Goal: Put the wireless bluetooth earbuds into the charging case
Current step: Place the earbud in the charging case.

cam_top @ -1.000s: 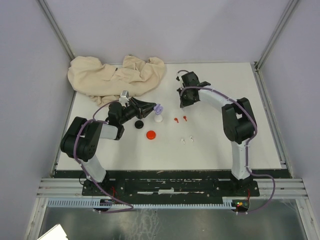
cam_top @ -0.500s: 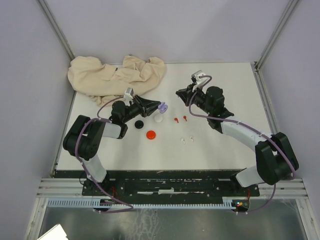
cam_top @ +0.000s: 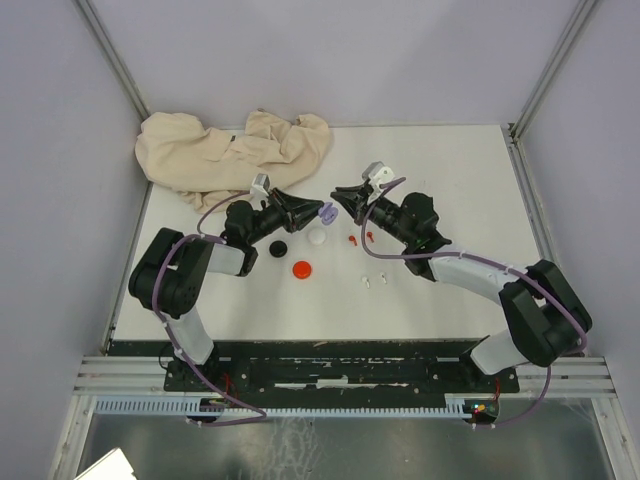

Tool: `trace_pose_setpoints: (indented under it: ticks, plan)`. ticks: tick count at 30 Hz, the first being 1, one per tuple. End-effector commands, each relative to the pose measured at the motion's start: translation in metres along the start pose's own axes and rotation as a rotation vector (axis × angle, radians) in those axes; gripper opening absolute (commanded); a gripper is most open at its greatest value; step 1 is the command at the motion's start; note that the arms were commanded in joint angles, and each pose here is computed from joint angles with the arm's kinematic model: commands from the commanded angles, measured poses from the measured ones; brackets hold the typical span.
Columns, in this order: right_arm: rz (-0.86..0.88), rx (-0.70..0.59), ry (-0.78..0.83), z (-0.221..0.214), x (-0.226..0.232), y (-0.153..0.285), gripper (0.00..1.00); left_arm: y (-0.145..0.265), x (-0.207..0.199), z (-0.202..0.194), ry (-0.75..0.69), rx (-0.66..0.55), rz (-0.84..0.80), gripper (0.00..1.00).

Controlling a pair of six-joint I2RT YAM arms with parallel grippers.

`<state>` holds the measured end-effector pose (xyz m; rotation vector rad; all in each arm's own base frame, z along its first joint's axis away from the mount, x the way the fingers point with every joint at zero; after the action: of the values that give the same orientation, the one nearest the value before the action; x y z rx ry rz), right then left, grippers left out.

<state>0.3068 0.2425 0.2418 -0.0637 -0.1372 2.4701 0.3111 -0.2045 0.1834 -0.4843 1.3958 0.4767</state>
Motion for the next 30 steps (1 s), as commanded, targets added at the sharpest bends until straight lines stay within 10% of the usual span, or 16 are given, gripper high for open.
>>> trace_pose_setpoints:
  ticks: [1,30]
  plan:
    - [0.028,-0.053,0.054,0.005,0.005,-0.004,0.01,-0.005,-0.023,0.004,-0.027,-0.006,-0.098,0.03]
    - [0.048,0.036,0.041,-0.027,0.012,-0.001,0.01,-0.004,-0.037,0.004,-0.041,-0.012,-0.133,0.03]
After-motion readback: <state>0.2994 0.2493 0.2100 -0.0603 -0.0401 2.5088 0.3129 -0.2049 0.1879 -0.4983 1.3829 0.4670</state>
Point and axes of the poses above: each gripper's point midway between its finger pads, its own y axis back along the fingers, its own x axis along the line the jaws close on, z = x × y, the point moved 8 cm from there along y, back along the fingers, and after that the axes turned 4 degrees about -y, right-handed, at the moved point
